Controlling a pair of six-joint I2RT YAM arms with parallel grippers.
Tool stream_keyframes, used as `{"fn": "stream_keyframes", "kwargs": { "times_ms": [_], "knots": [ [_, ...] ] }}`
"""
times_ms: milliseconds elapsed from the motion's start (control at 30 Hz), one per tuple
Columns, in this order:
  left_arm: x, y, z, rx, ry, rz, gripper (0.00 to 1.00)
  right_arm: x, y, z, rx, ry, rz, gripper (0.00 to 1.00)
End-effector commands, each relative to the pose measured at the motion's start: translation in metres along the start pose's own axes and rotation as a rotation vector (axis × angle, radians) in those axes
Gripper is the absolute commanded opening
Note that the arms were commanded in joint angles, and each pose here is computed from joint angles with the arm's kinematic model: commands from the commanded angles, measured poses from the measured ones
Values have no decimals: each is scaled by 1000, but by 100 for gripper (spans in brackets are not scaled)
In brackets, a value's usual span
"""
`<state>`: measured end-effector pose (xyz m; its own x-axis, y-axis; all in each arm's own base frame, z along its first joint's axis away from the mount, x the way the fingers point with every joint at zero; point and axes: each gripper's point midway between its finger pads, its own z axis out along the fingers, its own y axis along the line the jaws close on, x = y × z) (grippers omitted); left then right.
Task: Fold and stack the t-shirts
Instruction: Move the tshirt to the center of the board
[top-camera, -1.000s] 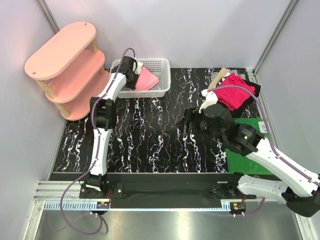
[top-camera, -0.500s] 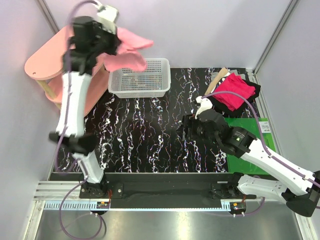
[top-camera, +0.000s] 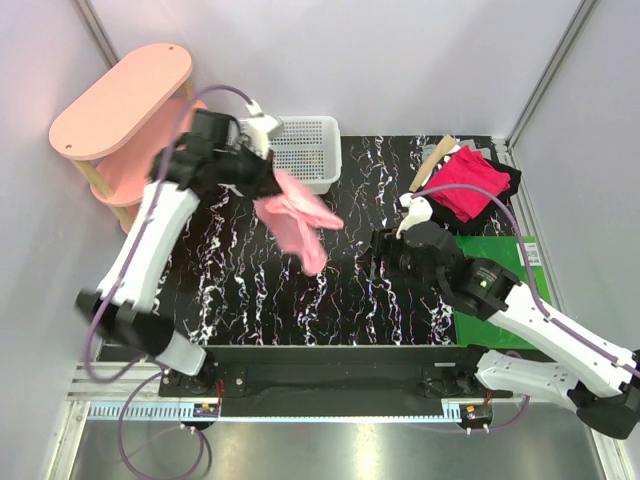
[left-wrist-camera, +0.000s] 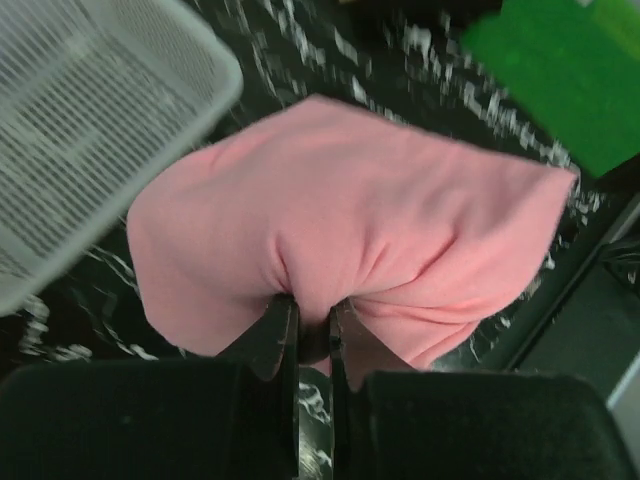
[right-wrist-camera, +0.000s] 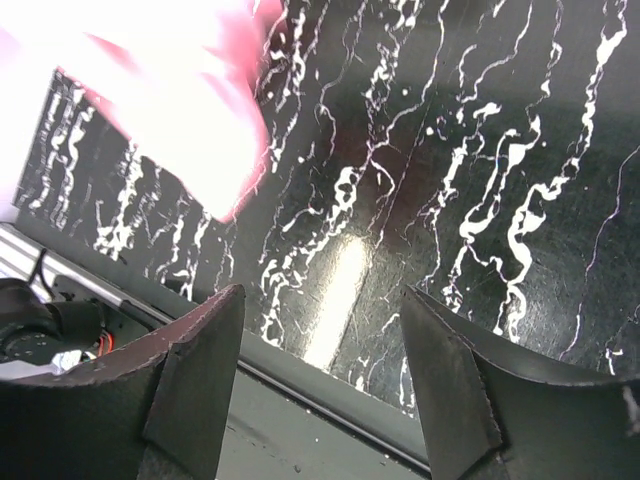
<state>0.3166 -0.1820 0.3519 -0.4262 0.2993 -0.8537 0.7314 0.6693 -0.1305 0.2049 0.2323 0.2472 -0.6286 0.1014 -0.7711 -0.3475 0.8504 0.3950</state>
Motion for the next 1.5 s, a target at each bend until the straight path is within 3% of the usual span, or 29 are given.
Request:
{"fn": "stream_keyframes", "kwargs": {
  "times_ms": [0, 133, 233, 333, 467, 667, 700, 733, 767, 800, 867, 967, 1133, 1233, 1467],
  "knots": [
    [30, -5, 38, 63, 137, -46, 0, -21, 1, -13, -6, -100, 20, 70],
    [-1, -11, 63, 72, 115, -26, 0, -25, -1, -19, -2, -117, 30, 69],
    [-32, -39, 71, 112, 77, 26, 0, -28, -2, -24, 0, -133, 36, 68],
    [-36, -78, 91, 184, 99, 76, 0, -32, -3, -28, 4, -146, 37, 68],
    [1, -128, 102, 296, 199, 128, 0, -34, -3, -32, 1, -148, 37, 67],
    [107, -111, 110, 322, 441, 69, 0, -36, -3, -35, 6, -150, 28, 67],
    [142, -104, 107, 320, 522, 34, 6, -38, -3, -37, 7, -155, 27, 67],
    [156, -100, 104, 338, 551, 6, 18, -40, -3, -38, 9, -159, 25, 68],
    [170, -82, 99, 324, 574, -36, 49, -40, -4, -39, 15, -156, 21, 68],
    [193, -75, 93, 321, 624, -91, 63, -40, -5, -39, 20, -158, 17, 68],
    [199, -47, 83, 282, 605, -174, 99, -40, -9, -39, 39, -161, 13, 70],
    [197, -19, 72, 239, 566, -250, 99, -38, -13, -33, 68, -154, 9, 71],
    [168, -2, 71, 190, 482, -230, 99, -26, -18, -8, 129, -94, -9, 71],
    [150, 16, 86, 125, 428, -218, 99, -16, -16, 9, 147, -42, -2, 71],
    [133, 45, 139, 154, 460, -248, 95, -24, -7, 2, 108, -67, 36, 71]
  ]
}}
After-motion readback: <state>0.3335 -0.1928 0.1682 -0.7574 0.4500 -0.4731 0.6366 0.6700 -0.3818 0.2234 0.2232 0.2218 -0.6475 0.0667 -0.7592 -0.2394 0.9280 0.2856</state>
